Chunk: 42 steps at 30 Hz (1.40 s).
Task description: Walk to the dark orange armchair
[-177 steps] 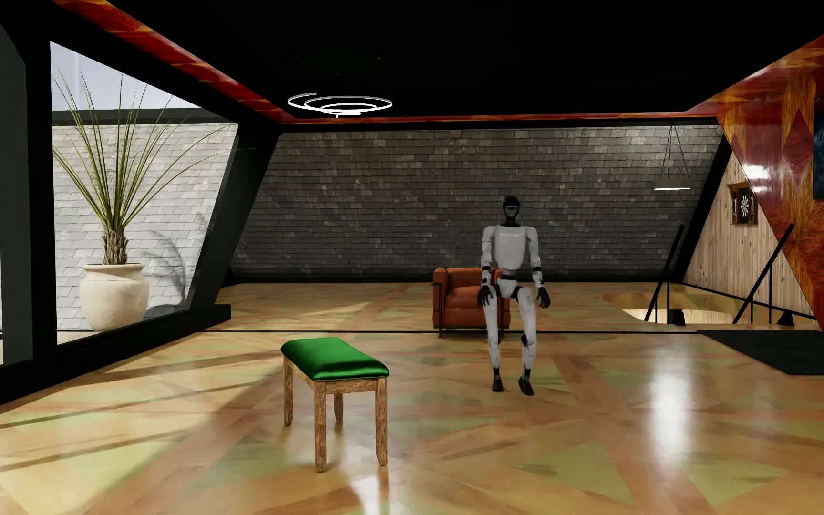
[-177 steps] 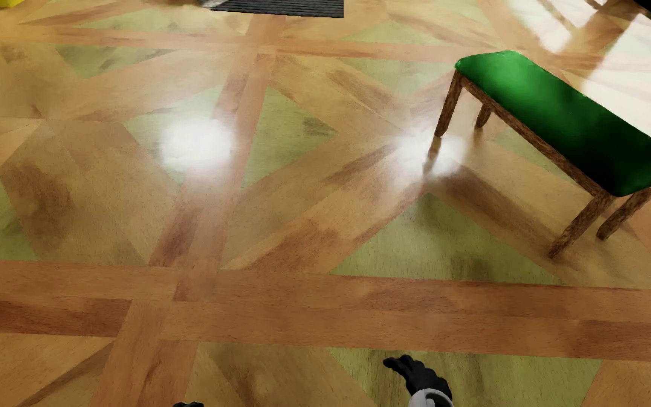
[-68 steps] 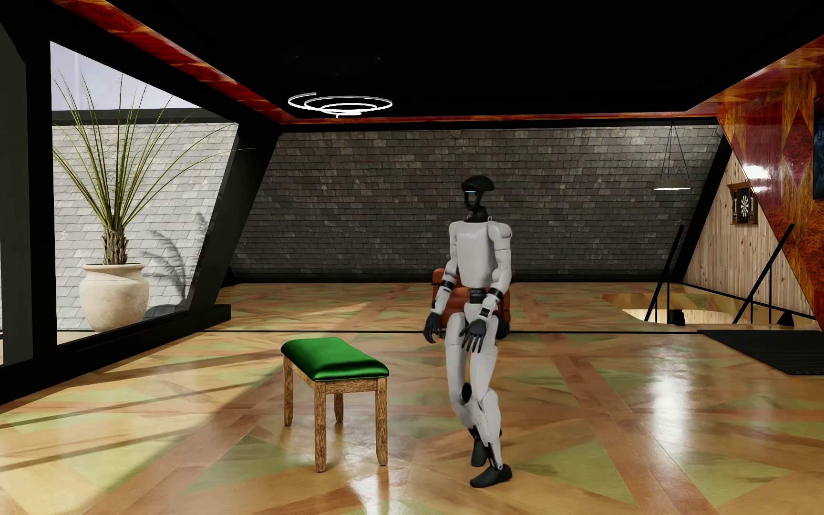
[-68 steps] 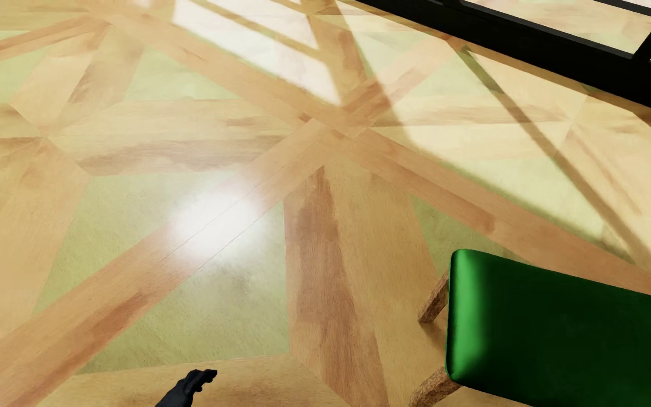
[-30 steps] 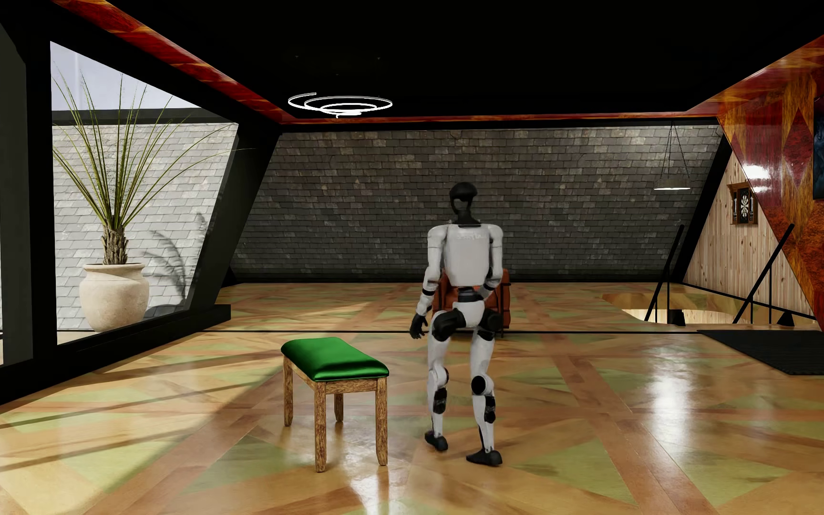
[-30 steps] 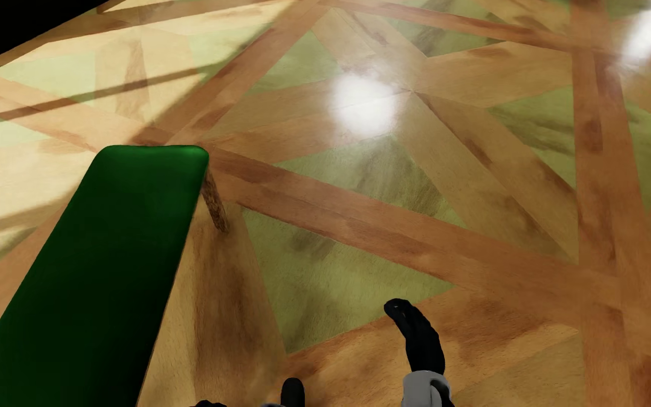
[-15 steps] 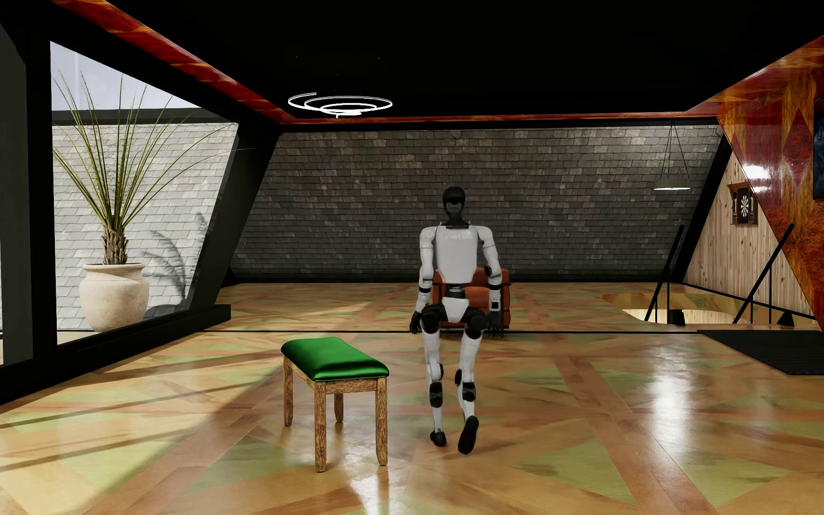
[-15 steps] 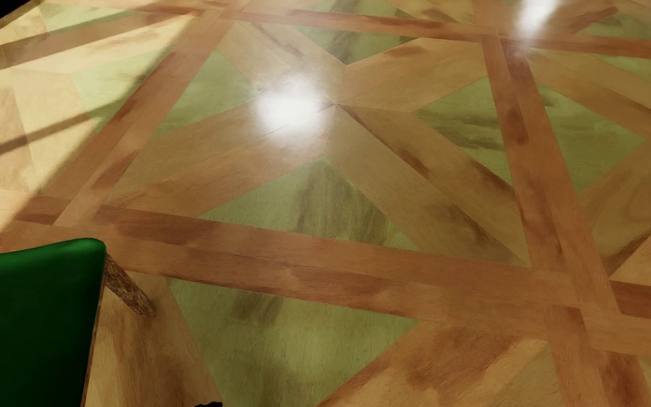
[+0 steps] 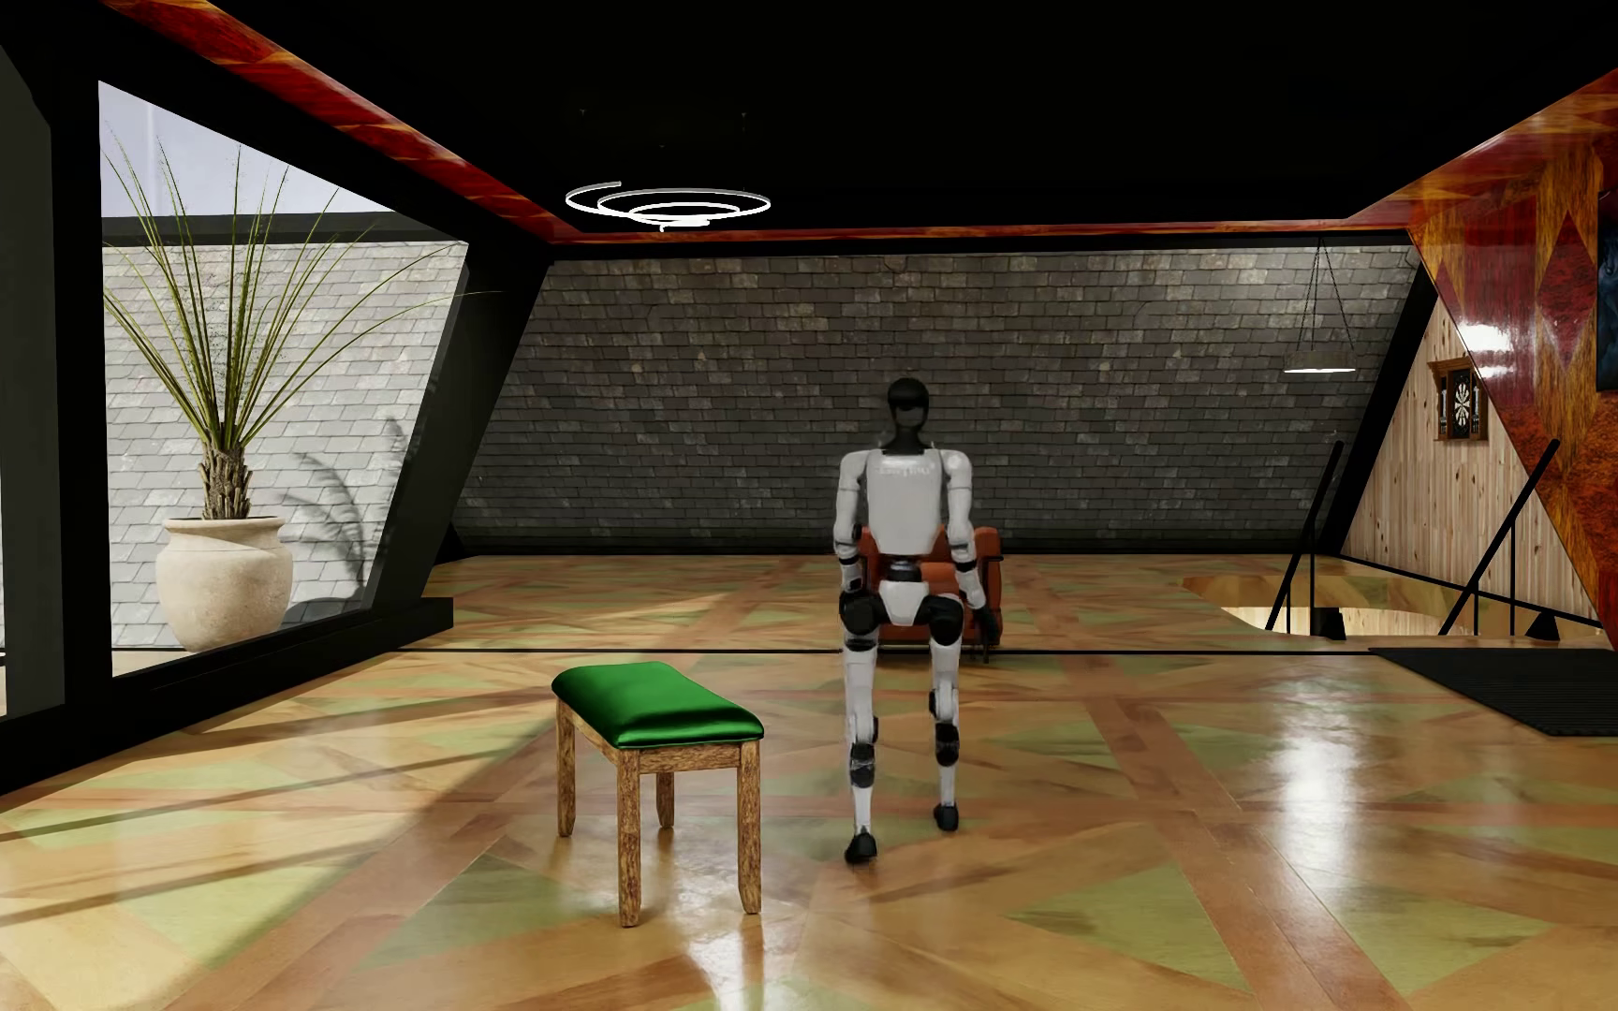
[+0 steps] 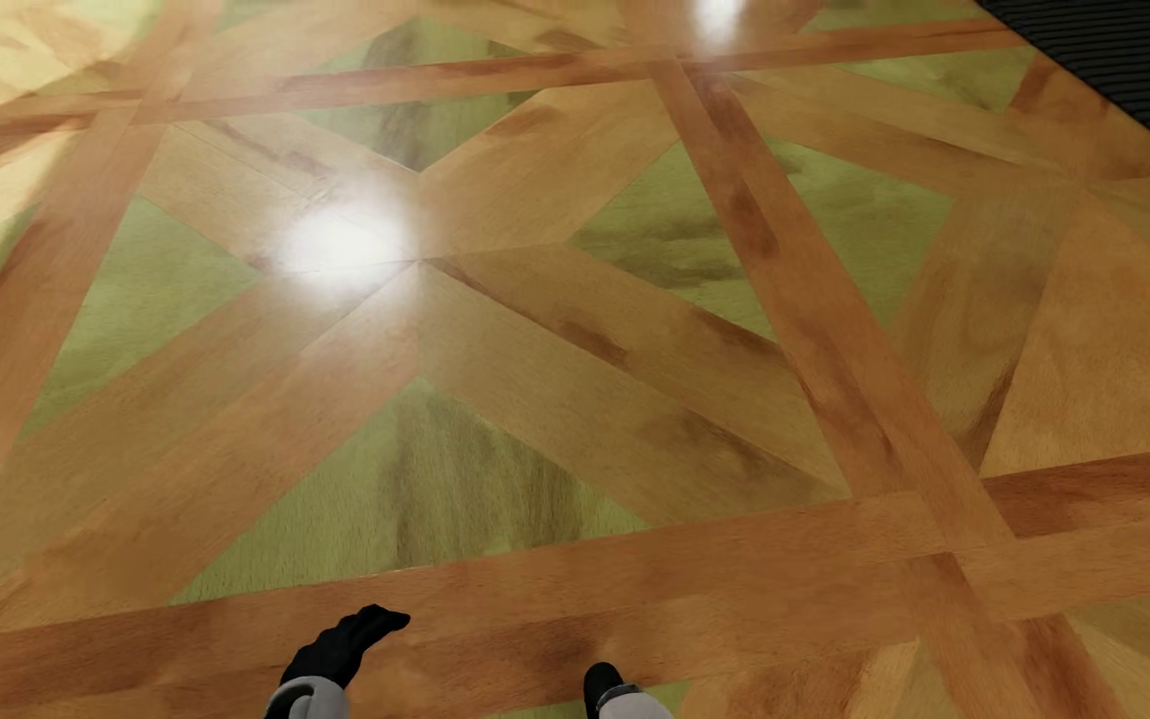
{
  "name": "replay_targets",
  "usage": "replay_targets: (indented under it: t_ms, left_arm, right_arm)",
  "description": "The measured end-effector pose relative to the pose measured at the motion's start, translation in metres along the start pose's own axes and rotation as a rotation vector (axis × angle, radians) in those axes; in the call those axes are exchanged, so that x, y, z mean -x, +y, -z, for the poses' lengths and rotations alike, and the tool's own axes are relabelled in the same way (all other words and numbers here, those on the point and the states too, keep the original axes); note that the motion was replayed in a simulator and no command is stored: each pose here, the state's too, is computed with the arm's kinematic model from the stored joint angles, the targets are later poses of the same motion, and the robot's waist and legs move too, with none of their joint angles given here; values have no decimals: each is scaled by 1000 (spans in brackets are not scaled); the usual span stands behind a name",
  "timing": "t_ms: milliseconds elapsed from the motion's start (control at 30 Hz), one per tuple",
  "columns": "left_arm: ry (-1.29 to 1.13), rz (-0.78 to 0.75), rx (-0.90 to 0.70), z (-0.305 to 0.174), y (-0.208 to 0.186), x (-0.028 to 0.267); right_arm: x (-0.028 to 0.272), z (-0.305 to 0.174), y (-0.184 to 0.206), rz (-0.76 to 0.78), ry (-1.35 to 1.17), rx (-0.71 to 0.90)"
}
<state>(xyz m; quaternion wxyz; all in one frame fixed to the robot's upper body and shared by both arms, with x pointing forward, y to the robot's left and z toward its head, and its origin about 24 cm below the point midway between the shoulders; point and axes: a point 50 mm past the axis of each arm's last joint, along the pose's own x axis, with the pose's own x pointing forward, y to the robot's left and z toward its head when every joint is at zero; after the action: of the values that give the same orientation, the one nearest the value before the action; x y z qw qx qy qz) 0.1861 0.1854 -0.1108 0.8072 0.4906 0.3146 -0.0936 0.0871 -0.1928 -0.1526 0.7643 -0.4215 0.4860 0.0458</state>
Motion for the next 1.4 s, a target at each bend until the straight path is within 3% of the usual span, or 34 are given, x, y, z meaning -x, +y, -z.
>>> replay_targets:
  t_ms: [67, 133, 233, 333, 500, 633, 700, 800, 867, 933, 1100, 1300, 1400]
  left_arm:
    - [79, -15, 66, 17, -7, 8]
    - [73, 111, -36, 25, -17, 12]
    - [10, 215, -192, 34, -17, 19]
    - [128, 122, -26, 55, -26, 36]
    - [265, 237, 0, 69, -55, 48]
    - [294, 292, 37, 71, -74, 60]
    - [306, 338, 33, 68, -84, 63]
    - [301, 363, 40, 58, -87, 58]
    - [273, 307, 74, 48, -79, 49]
    - [216, 221, 97, 34, -64, 36]
    - [82, 60, 84, 8, -28, 9]
    - [-15, 41, 10, -10, -9, -2]
    - [27, 67, 21, 0, -21, 6]
  right_arm:
    - [9, 28, 33, -192, 179, 109]
    - [16, 31, 48, -265, 196, 110]
    - [10, 2, 44, -198, 65, 153]
    - [-8, -53, 19, -152, -103, 315]
    - [-4, -161, -59, 166, -558, 128]
    - [10, -198, -79, 236, -729, 161]
    - [4, -185, -70, 202, -671, 243]
    - [-14, -126, -36, 41, -418, 297]
    - [-18, -92, -15, -97, -298, 510]
    - [-17, -72, -11, -99, -270, 660]
    - [-11, -33, -16, -51, -178, 229]
    - [-1, -10, -1, -62, -104, 193]
    - [5, 9, 18, -70, -16, 281]
